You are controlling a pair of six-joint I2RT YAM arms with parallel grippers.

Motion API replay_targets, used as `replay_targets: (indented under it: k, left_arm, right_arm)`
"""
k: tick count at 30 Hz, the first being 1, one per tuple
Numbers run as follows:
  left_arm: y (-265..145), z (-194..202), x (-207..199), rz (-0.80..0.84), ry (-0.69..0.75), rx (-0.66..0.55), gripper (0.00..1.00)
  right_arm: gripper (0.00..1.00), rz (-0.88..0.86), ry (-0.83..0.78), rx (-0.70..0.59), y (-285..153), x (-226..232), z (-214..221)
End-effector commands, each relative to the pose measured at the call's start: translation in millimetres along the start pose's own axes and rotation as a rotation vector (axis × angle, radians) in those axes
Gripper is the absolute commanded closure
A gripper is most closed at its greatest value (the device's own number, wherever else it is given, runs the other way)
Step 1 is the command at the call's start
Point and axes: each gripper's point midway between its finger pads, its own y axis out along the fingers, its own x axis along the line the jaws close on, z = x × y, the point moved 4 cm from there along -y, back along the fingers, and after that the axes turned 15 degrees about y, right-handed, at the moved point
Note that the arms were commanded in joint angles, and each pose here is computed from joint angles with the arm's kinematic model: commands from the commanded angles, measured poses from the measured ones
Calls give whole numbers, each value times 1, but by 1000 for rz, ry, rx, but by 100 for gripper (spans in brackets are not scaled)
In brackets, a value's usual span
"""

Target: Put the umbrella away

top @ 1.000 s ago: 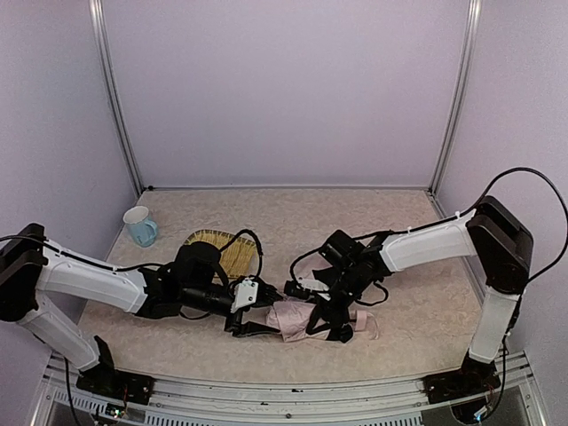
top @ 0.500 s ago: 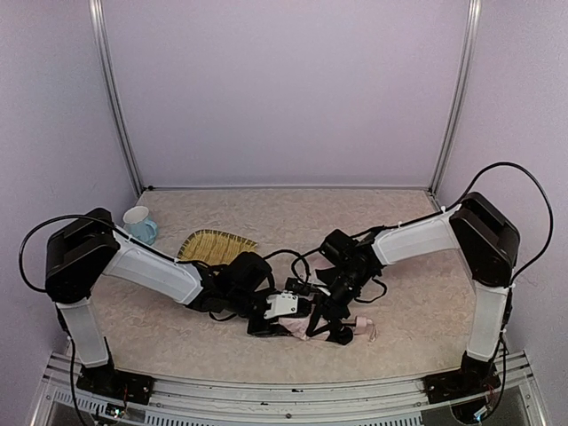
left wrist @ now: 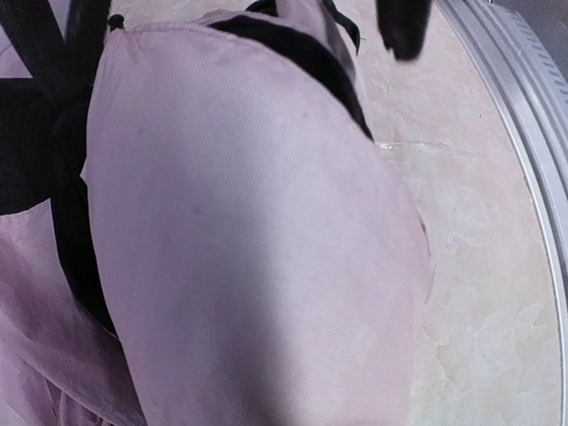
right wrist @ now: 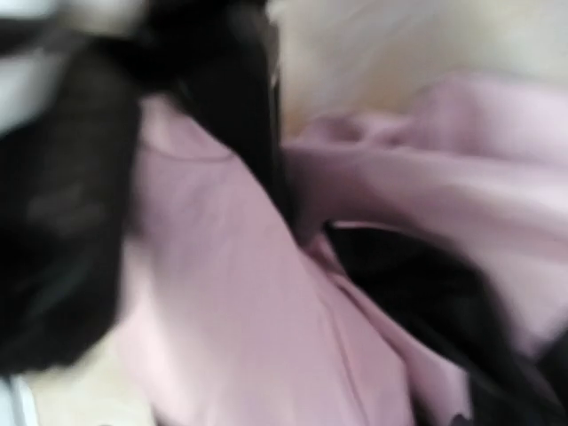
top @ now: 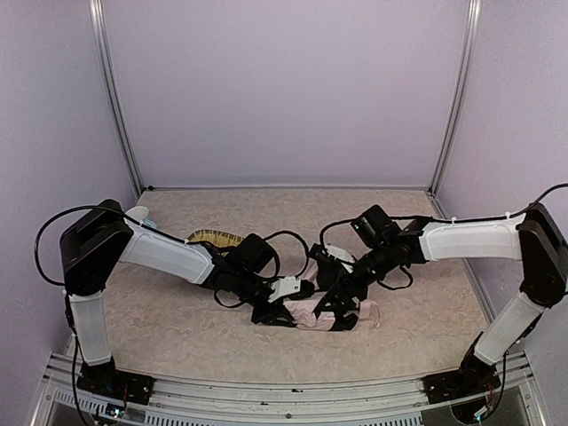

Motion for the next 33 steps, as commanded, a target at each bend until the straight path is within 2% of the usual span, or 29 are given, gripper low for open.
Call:
replay_targets:
  k: [1, 4, 6, 9, 11, 12, 13, 19, 22, 24, 25, 26, 27, 29, 30, 31, 33]
  left_arm:
    - [13, 40, -41, 268, -294, 71, 85]
    - [14, 41, -43, 344, -366, 36, 85]
    - [15, 42, -44, 399, -415, 23, 84]
    - [21, 46, -47, 454, -461, 51, 84]
    - [24, 47, -47, 472, -472, 59, 84]
    - [25, 48, -47, 479, -478, 64, 84]
    - [25, 49, -48, 485, -482, 66, 84]
    - [26, 52, -52, 507, -496, 76, 84]
    - [27, 52, -55, 525, -493, 84, 84]
    - [26, 51, -58, 543, -484, 89, 81]
    - [26, 51, -59, 550, -476, 90, 78]
    - [25, 49, -60, 553, -469, 88, 70]
    - [24, 47, -58, 547, -456, 78, 59]
    - [19, 42, -51, 510, -428, 46, 41]
    - [14, 38, -45, 477, -410, 24, 14]
    - [6, 33, -38, 429, -391, 0, 3]
    - [-10, 24, -21, 302, -347, -49, 1]
  right_arm:
    - [20, 257, -37, -175, -38, -12, -9]
    - [20, 366, -173, -253, -54, 4, -4]
    - [20, 391, -364, -290, -46, 34, 2]
    - [14, 448, -613, -317, -33, 61, 12]
    - [10, 502, -695, -307, -24, 64, 12]
    - [2, 525, -718, -282, -18, 62, 12]
    - [0, 544, -733, -251, -12, 59, 11]
    - [1, 635, -785, 5, 31, 27, 29]
    - [8, 672, -783, 82, 44, 12, 38]
    - [22, 661, -756, 121, 52, 7, 43]
    - [35, 655, -738, 130, 54, 6, 44]
    - [51, 649, -722, 137, 56, 6, 45]
    - [59, 634, -708, 140, 57, 7, 46]
    - [68, 591, -685, 138, 57, 11, 49]
    - [71, 565, -671, 133, 57, 14, 49]
    - [74, 537, -650, 129, 56, 16, 50]
    - [77, 474, -608, 129, 53, 20, 52]
